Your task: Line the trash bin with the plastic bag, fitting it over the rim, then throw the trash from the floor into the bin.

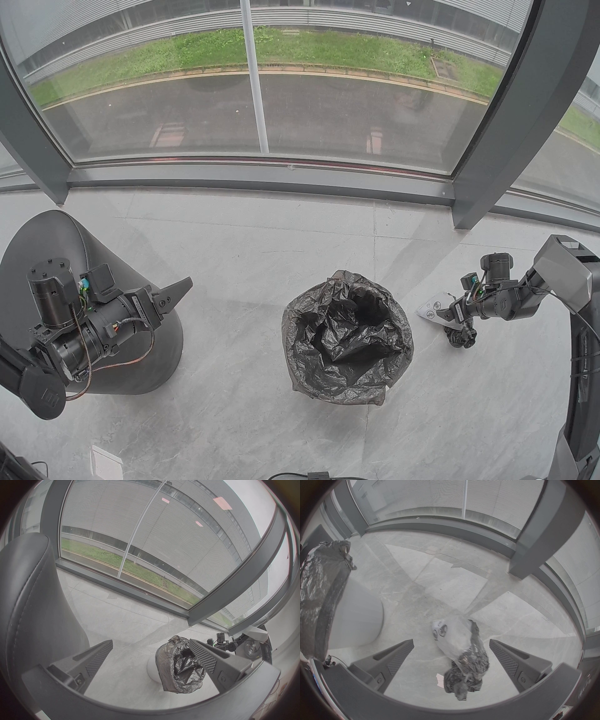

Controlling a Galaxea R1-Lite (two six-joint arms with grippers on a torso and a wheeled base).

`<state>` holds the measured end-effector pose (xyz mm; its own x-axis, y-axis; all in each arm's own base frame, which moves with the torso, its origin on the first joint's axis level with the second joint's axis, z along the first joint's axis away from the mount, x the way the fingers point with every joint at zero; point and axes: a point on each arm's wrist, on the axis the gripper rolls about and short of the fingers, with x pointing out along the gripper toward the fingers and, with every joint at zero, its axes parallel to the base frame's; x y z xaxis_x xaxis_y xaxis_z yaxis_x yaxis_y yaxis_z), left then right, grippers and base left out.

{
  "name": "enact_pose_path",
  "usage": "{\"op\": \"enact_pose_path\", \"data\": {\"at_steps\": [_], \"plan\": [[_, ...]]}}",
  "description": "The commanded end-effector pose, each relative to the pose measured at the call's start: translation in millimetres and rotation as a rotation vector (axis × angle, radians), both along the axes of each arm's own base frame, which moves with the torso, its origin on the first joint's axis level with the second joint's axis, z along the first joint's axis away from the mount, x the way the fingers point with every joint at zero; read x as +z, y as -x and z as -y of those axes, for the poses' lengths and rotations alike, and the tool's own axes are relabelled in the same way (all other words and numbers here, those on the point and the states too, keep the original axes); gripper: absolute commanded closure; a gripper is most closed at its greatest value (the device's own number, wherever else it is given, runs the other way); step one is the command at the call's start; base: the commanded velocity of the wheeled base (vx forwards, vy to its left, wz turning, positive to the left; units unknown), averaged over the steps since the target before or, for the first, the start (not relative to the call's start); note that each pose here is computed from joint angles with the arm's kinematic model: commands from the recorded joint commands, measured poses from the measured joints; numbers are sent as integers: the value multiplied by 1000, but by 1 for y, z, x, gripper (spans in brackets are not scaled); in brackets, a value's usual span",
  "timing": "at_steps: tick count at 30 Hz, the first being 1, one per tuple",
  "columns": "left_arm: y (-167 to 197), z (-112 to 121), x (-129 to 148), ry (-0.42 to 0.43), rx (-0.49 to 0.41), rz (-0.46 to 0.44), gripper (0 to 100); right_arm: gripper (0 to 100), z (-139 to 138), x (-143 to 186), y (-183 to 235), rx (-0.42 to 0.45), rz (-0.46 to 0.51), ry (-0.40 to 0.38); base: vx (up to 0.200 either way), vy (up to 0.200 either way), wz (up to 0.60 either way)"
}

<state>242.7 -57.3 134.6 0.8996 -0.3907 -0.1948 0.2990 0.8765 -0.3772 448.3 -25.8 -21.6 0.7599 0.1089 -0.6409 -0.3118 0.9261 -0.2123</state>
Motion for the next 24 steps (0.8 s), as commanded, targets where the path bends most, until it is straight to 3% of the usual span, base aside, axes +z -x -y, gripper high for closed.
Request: {"op": "enact_pose_path", "data": {"at_steps": [1, 24], "plan": [[-2, 1, -4, -3, -1, -13, 0, 0, 11, -14, 0, -25, -25, -2, 0, 0, 0], [-3, 4, -8, -7, -11, -29, 0, 0, 22, -27, -11, -53, -20, 3, 0, 0, 0]]}}
